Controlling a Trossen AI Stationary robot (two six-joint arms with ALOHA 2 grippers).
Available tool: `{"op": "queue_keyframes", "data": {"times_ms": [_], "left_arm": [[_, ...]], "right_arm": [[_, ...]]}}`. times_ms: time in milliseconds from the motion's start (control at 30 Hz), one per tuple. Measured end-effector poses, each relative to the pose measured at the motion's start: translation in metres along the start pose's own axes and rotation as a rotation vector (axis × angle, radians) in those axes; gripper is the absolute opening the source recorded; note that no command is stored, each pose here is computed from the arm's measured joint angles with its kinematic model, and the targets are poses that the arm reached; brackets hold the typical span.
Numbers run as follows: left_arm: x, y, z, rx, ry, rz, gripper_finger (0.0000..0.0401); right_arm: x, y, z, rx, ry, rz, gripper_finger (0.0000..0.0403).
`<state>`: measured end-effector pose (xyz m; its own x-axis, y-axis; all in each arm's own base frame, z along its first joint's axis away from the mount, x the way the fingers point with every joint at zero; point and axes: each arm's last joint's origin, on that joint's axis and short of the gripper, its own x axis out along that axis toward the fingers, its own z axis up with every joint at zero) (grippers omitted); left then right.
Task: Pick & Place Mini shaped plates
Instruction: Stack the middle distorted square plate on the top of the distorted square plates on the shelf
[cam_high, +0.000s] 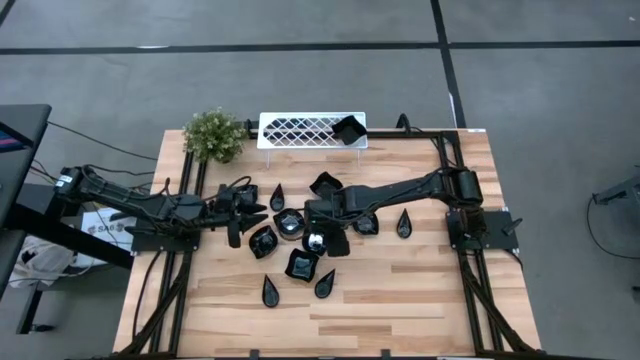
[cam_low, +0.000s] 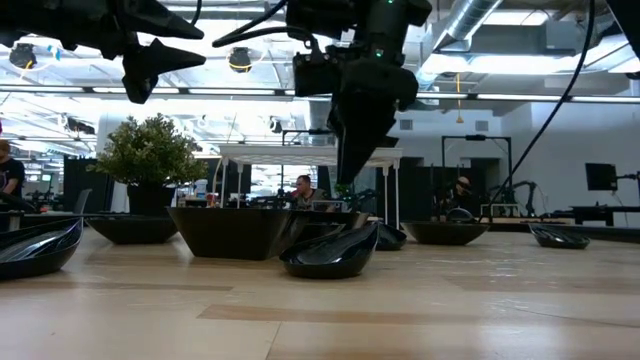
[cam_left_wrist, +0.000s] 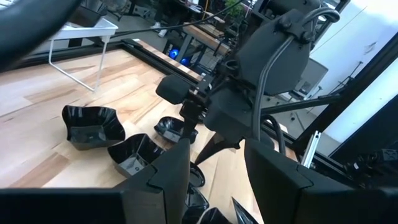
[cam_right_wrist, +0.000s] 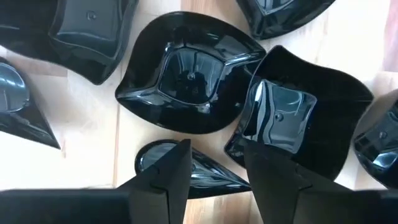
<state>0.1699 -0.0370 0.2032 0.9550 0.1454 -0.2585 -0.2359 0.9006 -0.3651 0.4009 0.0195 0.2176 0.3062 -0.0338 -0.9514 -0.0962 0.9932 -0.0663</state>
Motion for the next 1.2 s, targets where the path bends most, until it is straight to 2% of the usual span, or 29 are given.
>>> {"op": "queue_keyframes", "data": {"times_ms": [333,700,1200], "left_arm": [[0.000,0.000,0.001,-0.002,-0.008,0.007,0.0155],[0.000,0.000,0.001,-0.002,-0.008,0.006,0.0155],[0.000,0.001,0.001,-0.002,-0.013,0.014,0.0155]], "right_arm": [[0.000,-0.001,0.007,0.012,-0.068,-0.005,0.0141],[0.026,0.001,0.005,0.037,0.000,-0.003,0.0141],[0.026,-0.003,0.002,0.037,0.027,-0.009,0.0141]]}}
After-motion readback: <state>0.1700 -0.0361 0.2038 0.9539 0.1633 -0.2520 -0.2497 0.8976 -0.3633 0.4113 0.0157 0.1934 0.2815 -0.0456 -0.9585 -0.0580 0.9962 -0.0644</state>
